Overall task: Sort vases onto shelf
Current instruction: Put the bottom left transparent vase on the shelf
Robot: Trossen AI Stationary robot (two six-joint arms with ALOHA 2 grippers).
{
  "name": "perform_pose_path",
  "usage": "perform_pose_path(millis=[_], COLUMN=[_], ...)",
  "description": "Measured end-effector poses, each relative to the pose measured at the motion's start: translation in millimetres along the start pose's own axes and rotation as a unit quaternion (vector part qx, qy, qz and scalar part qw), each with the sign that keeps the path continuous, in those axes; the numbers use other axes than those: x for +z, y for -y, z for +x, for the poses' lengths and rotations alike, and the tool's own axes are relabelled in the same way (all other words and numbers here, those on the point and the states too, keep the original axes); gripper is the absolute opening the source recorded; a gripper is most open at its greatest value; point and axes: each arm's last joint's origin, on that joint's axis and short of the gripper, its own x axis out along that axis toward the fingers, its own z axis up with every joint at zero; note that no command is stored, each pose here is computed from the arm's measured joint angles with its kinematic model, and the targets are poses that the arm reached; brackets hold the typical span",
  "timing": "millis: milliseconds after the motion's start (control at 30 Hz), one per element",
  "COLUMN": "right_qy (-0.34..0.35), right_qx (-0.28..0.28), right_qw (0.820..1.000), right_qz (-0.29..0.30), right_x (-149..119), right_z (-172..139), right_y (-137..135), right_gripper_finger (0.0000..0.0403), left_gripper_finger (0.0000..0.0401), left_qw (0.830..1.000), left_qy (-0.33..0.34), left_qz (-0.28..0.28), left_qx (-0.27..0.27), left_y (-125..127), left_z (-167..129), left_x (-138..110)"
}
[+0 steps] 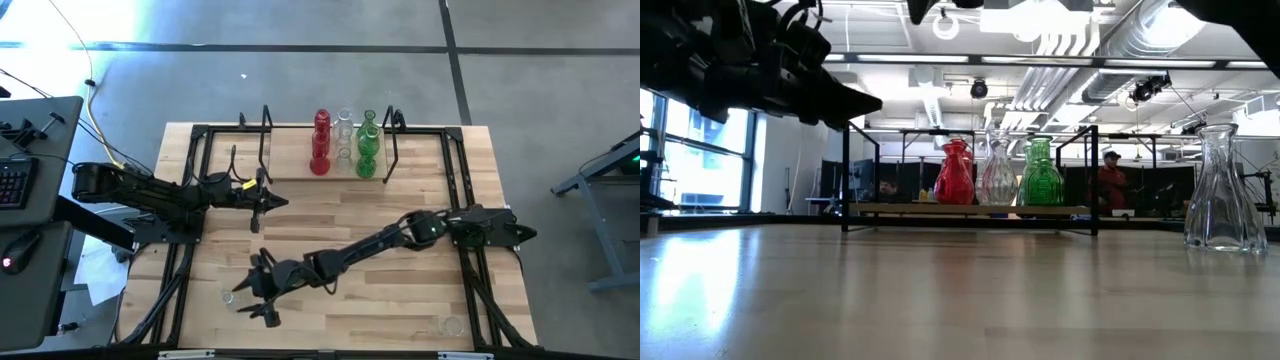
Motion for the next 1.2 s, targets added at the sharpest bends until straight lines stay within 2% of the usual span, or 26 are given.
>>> perform_pose_path(millis=[233,467,667,1200], right_qy=[0.005,0.001,0.03,0.061], right_qx=[-0.021,-0.008,-0.014,-0.001], right_qw=[0.999,0.999,0.998,0.997], right_qz=[0.03,0.046,0.056,0.05], right_x=[0.5,-5.2,-20.3,-26.0], right_z=[-0.2,2.0,9.5,12.6], right_y=[12.3,10.3,15.9,22.0], right_gripper_finger=[0.0218,0.025,0.0283,0.0287], left_gripper_finger=[0.0,0.0,0.0,0.0], left_qw=[1.0,1.0,0.999,0.999], left_qy=[-0.005,-0.013,-0.025,-0.028], left_qz=[0.0,0.002,0.005,0.017], left_qx=[0.006,0.008,0.022,0.029], left_y=[-0.3,-0.3,-1.1,-2.1], left_z=[0.0,0.0,-0.2,-0.3], left_x=[-1.0,-2.5,-4.5,-5.0])
